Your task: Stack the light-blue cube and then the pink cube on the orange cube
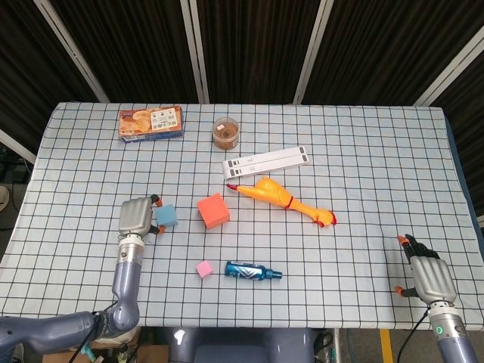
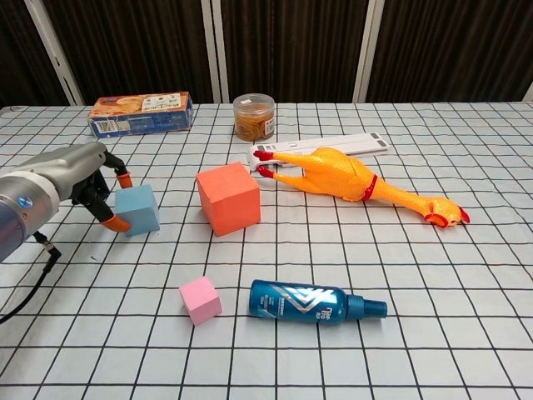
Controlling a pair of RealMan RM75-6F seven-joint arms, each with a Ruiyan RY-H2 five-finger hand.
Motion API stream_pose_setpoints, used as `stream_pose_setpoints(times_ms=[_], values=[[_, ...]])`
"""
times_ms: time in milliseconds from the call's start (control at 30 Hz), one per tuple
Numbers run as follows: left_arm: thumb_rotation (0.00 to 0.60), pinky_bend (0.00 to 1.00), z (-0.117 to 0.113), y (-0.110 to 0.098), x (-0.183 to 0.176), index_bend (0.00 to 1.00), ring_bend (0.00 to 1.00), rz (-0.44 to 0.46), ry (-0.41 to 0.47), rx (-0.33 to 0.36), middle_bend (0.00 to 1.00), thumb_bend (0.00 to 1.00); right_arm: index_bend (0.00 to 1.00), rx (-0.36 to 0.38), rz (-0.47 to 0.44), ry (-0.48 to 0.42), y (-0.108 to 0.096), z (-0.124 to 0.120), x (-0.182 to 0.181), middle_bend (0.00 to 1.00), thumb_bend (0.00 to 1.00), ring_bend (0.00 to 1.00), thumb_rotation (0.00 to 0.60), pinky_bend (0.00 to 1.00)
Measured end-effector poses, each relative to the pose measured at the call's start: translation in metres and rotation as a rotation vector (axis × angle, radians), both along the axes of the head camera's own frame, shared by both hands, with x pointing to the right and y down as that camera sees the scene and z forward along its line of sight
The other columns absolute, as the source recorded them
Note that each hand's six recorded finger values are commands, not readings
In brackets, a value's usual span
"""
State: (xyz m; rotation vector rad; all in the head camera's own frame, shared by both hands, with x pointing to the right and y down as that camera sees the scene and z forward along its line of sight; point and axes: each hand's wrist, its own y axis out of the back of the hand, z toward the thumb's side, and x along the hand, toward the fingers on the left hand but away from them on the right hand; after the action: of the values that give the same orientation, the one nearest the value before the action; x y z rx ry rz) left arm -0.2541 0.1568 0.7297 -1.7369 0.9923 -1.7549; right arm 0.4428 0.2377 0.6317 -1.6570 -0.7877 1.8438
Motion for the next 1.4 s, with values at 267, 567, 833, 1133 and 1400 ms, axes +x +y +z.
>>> stream_pose_setpoints(times_ms=[267, 567, 833, 1133, 1400], values=[[0.600, 1.00, -0.001, 0.000, 0.000, 0.53, 0.87, -0.006, -0.013, 0.013, 0.95, 0.25, 0.10, 0.002, 0.001, -0.005, -0.001, 0.000, 0.000, 0.08, 0.10, 0.16, 0.600, 0.22], [0.600, 1.00, -0.011, -0.001, -0.001, 0.52, 0.87, -0.054, 0.044, 0.015, 0.95, 0.25, 0.10, -0.002, -0.005, -0.007, 0.000, 0.000, -0.002, 0.08, 0.10, 0.16, 0.600, 0.22], [0.600, 1.00, -0.042, -0.018, 0.008, 0.53, 0.87, -0.109, 0.191, -0.013, 0.95, 0.26, 0.10, 0.004, 0.003, -0.007, -0.001, -0.003, 0.000, 0.08, 0.10, 0.16, 0.600, 0.22], [0.600, 1.00, -0.067, -0.048, 0.006, 0.53, 0.87, -0.135, 0.173, -0.004, 0.95, 0.25, 0.10, 0.005, 0.004, -0.008, -0.001, -0.003, 0.000, 0.08, 0.10, 0.16, 0.600, 0.22], [0.600, 1.00, -0.074, -0.067, 0.027, 0.53, 0.87, -0.124, 0.171, -0.029, 0.95, 0.25, 0.10, 0.003, -0.003, -0.009, -0.001, -0.003, -0.002, 0.08, 0.10, 0.16, 0.600, 0.22]])
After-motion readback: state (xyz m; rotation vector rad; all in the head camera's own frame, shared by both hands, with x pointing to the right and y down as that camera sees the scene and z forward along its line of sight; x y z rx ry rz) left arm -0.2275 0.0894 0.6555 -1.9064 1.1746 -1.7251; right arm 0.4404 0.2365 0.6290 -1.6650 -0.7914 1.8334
